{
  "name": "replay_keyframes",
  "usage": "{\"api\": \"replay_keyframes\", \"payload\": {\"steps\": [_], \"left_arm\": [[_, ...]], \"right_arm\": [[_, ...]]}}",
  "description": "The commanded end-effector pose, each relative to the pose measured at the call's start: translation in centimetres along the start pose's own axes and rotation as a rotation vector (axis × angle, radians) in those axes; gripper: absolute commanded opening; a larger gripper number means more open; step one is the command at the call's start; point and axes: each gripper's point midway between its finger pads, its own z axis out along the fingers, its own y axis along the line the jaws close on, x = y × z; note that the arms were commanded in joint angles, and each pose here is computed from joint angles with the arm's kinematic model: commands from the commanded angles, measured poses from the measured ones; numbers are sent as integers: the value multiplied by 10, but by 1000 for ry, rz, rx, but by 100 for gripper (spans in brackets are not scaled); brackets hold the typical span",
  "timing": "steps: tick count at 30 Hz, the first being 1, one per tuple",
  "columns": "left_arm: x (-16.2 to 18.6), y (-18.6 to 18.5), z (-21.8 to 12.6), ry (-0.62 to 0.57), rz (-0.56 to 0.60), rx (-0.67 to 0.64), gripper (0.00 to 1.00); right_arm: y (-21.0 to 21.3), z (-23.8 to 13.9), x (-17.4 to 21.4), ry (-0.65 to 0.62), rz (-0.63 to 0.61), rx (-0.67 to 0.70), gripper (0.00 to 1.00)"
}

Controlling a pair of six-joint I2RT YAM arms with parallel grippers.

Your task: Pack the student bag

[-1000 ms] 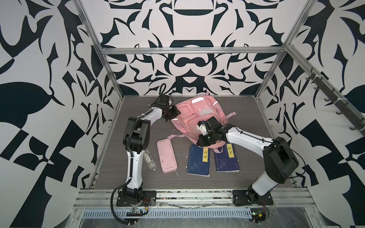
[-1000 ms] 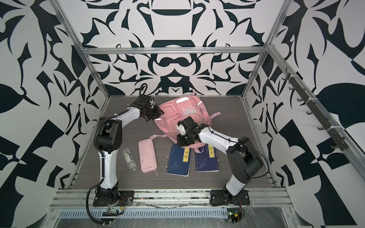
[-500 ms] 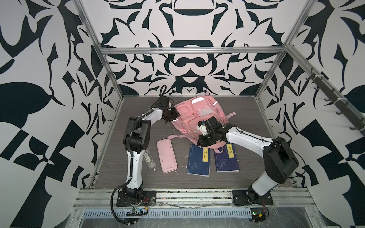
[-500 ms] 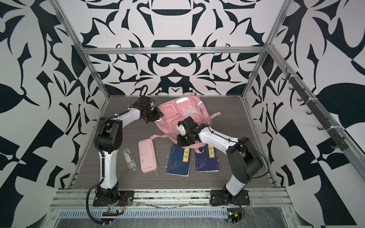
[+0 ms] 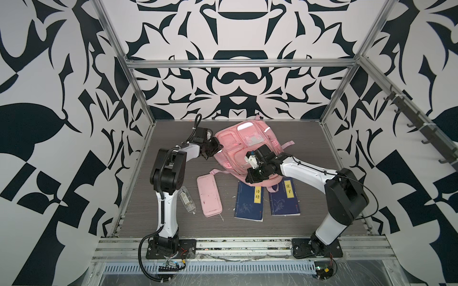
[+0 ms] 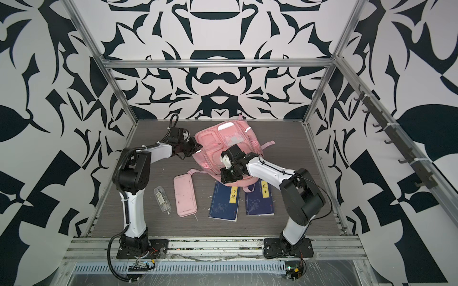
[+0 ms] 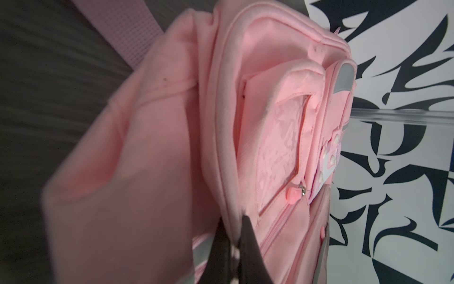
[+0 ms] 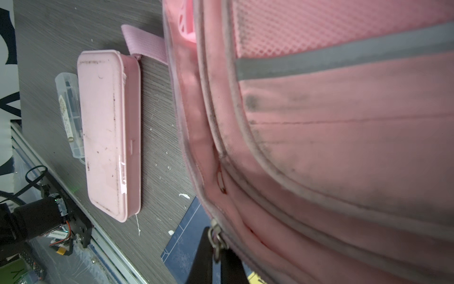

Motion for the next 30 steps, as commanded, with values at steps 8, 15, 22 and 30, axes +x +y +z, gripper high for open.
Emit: {"api": "replay_keyframes", "payload": {"steps": [8,15,22,30], "left_arm": [[-26,-10,-40,-261,-184,178,0],[-36,-30,-43,-274,-176,234,0],[-38,-35,-44,-273,-173,249,0],[-38,-38,-44,-267,-170,254,0]], "right_arm": [[44,25,-37,5,-88,-64,0],[67,47,-42,32,-111,-89,0],[84,73,-47,48,-94,-118,0],[102,87,-78,5,-76,-162,0]]}}
